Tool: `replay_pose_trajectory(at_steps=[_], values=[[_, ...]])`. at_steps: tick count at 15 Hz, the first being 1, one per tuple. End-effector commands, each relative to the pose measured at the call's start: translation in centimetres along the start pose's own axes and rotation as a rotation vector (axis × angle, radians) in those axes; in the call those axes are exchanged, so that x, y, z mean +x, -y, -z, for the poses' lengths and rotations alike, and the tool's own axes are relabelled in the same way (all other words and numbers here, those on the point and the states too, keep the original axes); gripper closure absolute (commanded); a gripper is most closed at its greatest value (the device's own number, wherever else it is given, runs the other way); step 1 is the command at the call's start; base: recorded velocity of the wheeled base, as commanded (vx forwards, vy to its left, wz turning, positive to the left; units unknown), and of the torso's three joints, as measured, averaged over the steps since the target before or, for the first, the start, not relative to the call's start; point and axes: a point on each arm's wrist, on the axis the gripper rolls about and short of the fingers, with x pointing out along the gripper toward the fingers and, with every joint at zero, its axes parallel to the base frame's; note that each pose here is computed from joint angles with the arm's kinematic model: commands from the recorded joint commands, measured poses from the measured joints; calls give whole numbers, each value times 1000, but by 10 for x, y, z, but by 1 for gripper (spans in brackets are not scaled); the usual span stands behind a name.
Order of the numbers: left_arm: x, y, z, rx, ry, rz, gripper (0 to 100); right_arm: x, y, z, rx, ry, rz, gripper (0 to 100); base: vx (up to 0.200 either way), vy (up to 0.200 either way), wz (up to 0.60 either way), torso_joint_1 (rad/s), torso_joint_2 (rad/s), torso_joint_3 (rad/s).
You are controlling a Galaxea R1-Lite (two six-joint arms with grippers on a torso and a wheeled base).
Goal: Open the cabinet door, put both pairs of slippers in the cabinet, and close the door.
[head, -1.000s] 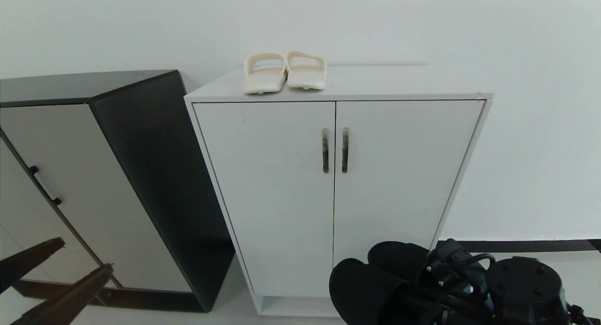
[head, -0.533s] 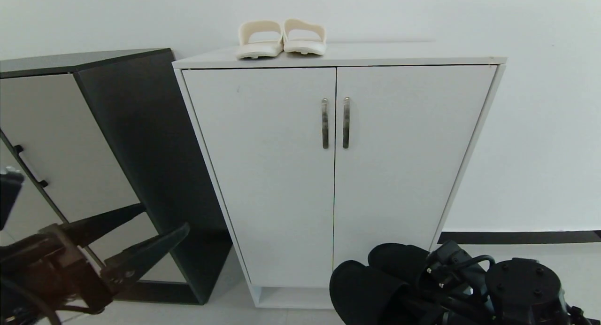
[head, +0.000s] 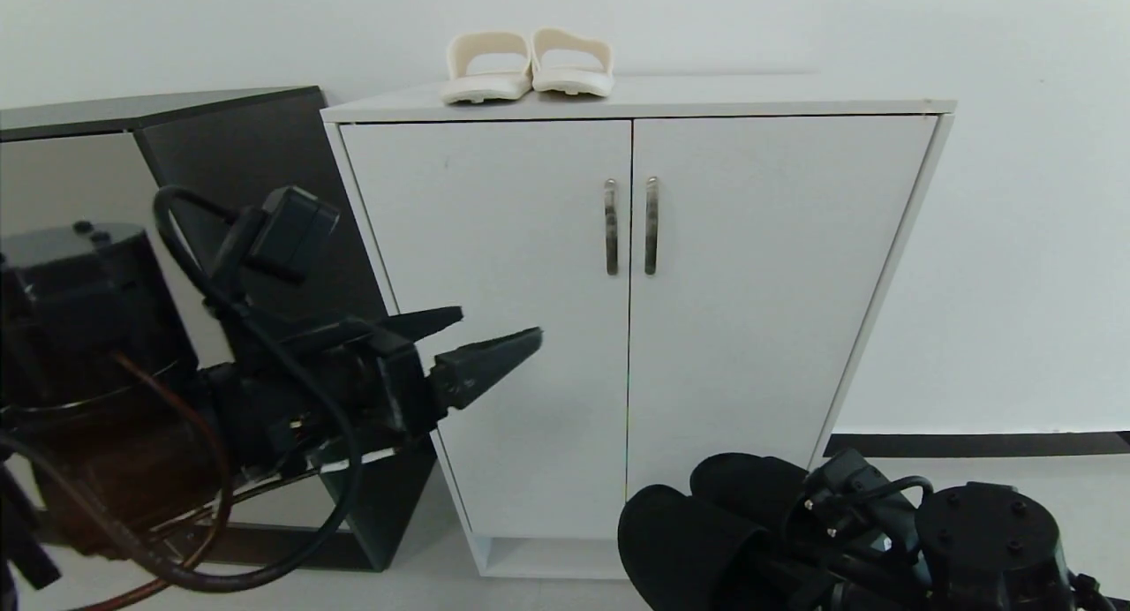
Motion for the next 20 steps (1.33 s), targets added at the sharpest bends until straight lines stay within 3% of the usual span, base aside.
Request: replay_pose_trajectory(at_steps=[1, 3, 4, 5, 8, 9, 11, 12, 17, 20], values=[[46, 11, -7, -33, -9, 97, 0, 0, -1, 1, -1, -5, -19, 100, 0, 0, 0, 0, 0, 0], [78, 20, -20, -64, 12, 196, 0, 1, -1, -3, 11, 17, -56, 100, 0, 0, 0, 0, 0, 0], [89, 21, -22, -65, 18, 213, 0, 1, -2, -4, 14, 38, -72, 100, 0, 0, 0, 0, 0, 0], [106, 21, -24, -65, 26, 238, 0, 0, -2, -6, 17, 52, -84, 100, 0, 0, 0, 0, 0, 0], [127, 23, -25, -109, 18, 309, 0, 2, -2, -2, 10, 36, -81, 100, 0, 0, 0, 0, 0, 0], [134, 22, -26, -118, 13, 340, 0, 2, -2, -2, 9, 36, -82, 100, 0, 0, 0, 0, 0, 0], [146, 14, -29, -176, 4, 389, 0, 6, -2, -1, 8, 20, -95, 100, 0, 0, 0, 0, 0, 0], [148, 12, -29, -190, 1, 395, 0, 7, -2, -1, 8, 20, -94, 100, 0, 0, 0, 0, 0, 0], [157, 0, -31, -188, 20, 356, 0, 9, -2, 1, 8, 13, -91, 100, 0, 0, 0, 0, 0, 0], [169, -6, -28, -181, 44, 290, 0, 9, -2, 1, 8, 11, -90, 100, 0, 0, 0, 0, 0, 0]])
